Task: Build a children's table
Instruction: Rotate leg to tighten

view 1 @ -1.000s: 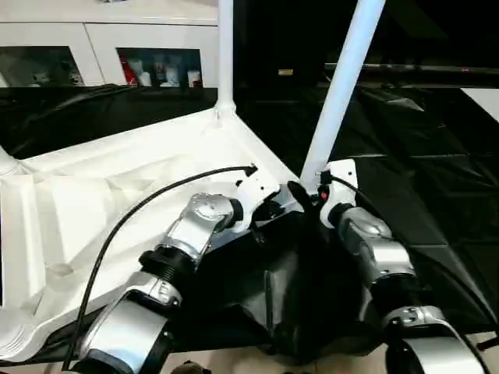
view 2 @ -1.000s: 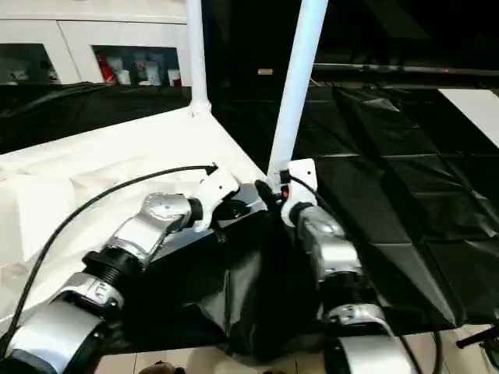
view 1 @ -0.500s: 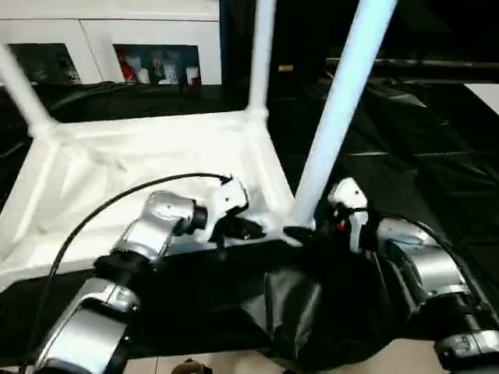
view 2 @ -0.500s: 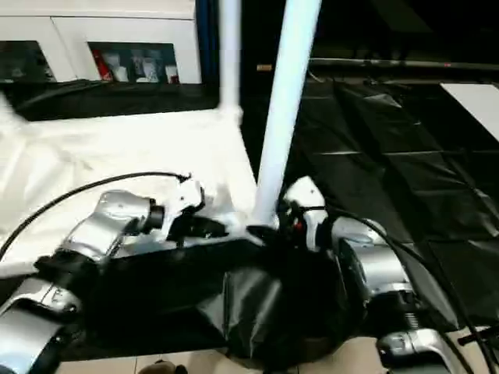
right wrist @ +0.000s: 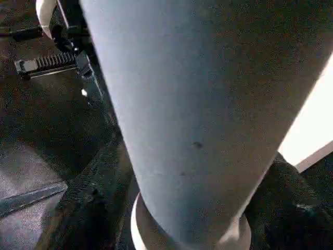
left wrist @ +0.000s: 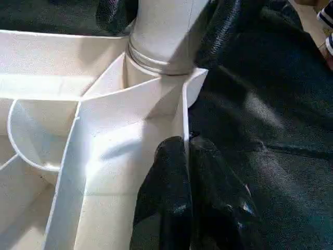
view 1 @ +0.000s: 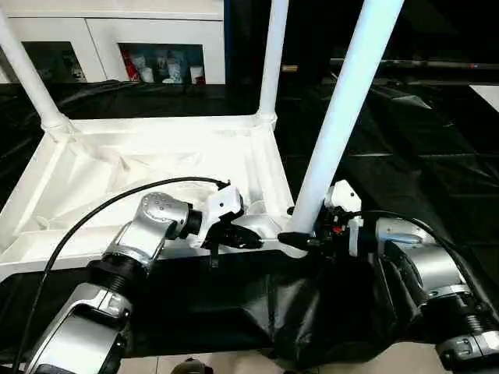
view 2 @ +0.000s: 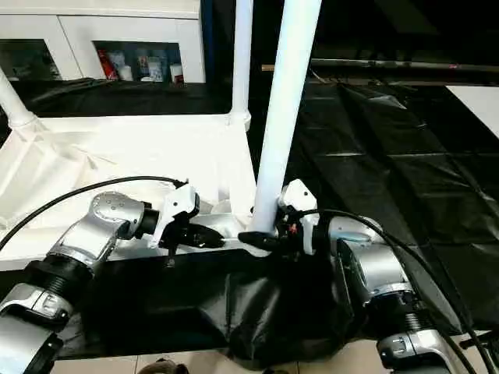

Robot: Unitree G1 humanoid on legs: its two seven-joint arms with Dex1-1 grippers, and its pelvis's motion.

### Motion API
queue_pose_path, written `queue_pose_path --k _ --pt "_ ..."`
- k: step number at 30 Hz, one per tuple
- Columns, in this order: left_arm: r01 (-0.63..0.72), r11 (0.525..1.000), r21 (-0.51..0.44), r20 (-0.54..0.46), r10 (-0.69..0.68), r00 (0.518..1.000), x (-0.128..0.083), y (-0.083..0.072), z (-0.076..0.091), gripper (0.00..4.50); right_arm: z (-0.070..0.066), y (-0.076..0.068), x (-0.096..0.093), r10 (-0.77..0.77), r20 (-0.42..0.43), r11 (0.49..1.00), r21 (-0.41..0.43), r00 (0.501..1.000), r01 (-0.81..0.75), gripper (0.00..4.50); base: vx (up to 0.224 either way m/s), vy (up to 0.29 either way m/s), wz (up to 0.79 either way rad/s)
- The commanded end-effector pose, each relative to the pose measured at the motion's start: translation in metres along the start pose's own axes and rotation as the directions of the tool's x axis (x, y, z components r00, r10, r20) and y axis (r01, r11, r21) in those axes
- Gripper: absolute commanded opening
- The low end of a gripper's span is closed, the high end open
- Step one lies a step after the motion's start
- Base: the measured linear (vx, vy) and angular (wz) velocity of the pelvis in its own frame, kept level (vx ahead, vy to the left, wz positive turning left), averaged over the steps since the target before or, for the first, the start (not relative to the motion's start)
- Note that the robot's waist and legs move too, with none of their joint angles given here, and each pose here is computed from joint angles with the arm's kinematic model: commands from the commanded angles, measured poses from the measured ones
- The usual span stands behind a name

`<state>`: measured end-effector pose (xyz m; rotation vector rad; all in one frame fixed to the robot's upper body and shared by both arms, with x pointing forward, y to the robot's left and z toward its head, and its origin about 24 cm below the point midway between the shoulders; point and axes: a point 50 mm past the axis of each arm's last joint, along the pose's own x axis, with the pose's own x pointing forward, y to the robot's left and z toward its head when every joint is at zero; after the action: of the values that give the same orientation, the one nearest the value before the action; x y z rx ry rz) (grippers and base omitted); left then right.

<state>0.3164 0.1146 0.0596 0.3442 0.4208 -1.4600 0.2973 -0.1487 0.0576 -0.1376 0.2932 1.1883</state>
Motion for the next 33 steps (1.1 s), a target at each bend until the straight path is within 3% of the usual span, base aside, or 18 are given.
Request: queue_pose_path --k 1,10,16,19,20,25,28,33 --pt "0.026 0.999 0.034 0.034 -0.028 0.999 0.007 -0.003 0.01 0.0 -0.006 0.011 0.01 0.097 -0.055 0.995 -0.01 0.994 -0.098 2.66 0.0 0.0 0.0" --pt "-0.015 0.999 0.032 0.043 0.013 0.999 0.01 -0.002 0.011 0.0 -0.011 0.012 0.01 0.075 -0.057 0.997 -0.011 0.996 -0.075 2.11 0.0 0.0 0.0" --pt "-0.167 0.986 0.014 0.037 0.167 0.985 0.02 0.011 0.016 0.0 -0.023 0.003 0.025 -0.151 -0.065 0.985 0.076 0.986 0.155 2.0 0.0 0.0 0.0" --pt "-0.243 0.97 -0.007 0.035 0.243 0.969 0.028 0.016 0.02 0.0 -0.029 -0.002 0.033 -0.289 -0.078 0.941 0.158 0.954 0.298 1.99 0.0 0.0 0.0" --pt "-0.335 0.941 -0.045 0.028 0.337 0.941 0.039 0.022 0.024 0.0 -0.034 -0.007 0.045 -0.441 -0.097 0.851 0.271 0.892 0.45 1.99 0.0 0.0 0.0" --pt "-0.398 0.913 -0.087 0.029 0.402 0.915 0.056 0.023 0.032 0.0 -0.036 -0.013 0.058 -0.588 -0.147 0.72 0.352 0.795 0.598 1.99 0.0 0.0 0.0" --pt "-0.386 0.92 -0.076 0.04 0.389 0.92 0.065 0.02 0.036 0.0 -0.032 -0.016 0.065 -0.617 -0.141 0.696 0.363 0.775 0.62 1.99 0.0 0.0 0.0" --pt "-0.363 0.93 -0.049 0.056 0.366 0.929 0.068 0.019 0.04 0.0 -0.015 -0.017 0.072 -0.602 -0.059 0.732 0.358 0.797 0.579 1.99 0.0 0.0 0.0"
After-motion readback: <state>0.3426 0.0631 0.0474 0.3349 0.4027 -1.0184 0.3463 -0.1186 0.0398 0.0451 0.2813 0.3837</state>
